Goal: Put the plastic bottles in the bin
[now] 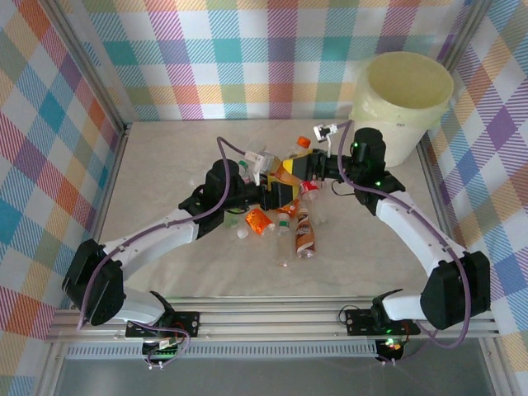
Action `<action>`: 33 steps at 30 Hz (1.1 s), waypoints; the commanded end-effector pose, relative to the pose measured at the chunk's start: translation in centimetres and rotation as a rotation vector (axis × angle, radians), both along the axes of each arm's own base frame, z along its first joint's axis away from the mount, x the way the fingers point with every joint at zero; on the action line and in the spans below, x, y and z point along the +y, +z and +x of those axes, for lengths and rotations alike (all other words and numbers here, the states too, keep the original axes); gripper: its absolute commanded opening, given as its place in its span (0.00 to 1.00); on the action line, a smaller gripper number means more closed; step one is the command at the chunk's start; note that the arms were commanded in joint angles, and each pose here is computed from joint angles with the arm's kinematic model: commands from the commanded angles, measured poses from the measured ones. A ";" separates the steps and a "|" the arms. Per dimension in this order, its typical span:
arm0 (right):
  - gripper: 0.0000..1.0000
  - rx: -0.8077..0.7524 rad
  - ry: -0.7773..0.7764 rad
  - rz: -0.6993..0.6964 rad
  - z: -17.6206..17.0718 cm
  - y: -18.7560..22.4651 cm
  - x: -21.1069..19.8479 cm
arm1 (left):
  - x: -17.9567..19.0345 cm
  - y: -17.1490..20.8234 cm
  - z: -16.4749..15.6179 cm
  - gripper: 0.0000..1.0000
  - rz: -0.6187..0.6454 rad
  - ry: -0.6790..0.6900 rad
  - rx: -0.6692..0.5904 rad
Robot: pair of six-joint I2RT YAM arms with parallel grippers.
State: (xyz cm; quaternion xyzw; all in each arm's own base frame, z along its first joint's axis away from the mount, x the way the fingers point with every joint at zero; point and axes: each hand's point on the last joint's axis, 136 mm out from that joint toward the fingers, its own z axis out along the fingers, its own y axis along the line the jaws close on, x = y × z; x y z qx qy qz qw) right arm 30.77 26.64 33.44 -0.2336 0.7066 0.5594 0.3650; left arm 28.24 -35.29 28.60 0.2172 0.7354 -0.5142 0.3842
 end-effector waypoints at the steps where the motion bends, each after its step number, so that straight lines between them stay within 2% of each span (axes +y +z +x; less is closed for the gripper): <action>1: 0.58 -0.032 0.002 -0.003 0.1 1.2 0.2 | -0.6 1.5 0.3 0.41 -0.035 -0.001 -0.025; 4: 0.48 -0.036 -0.031 -0.037 0.5 0.9 -0.1 | -0.4 1.3 0.7 0.41 -0.023 0.026 -0.016; 8: 0.42 -0.051 -0.112 -0.076 1.4 0.4 -0.8 | -0.3 0.8 0.7 0.43 -0.010 0.033 -0.003; 14: 0.39 -0.063 -0.164 -0.092 2.3 0.2 -1.2 | 0.5 0.0 1.5 0.65 0.030 0.098 0.006; 19: 0.37 -0.074 -0.269 -0.125 3.9 0.1 -2.3 | 1.3 -0.4 1.7 0.81 0.065 0.140 -0.005; 25: 0.36 -0.073 -0.457 -0.176 7.0 0.0 -5.2 | 3.0 -0.6 1.4 0.90 0.069 0.204 -0.040; 27: 0.36 -0.080 -0.521 -0.200 8.3 0.2 -6.6 | 3.9 -0.6 1.4 0.99 0.073 0.243 -0.047; 33: 0.35 -0.112 -0.693 -0.227 12.9 1.9 -11.6 | 6.9 -1.1 1.4 1.00 0.088 0.366 -0.074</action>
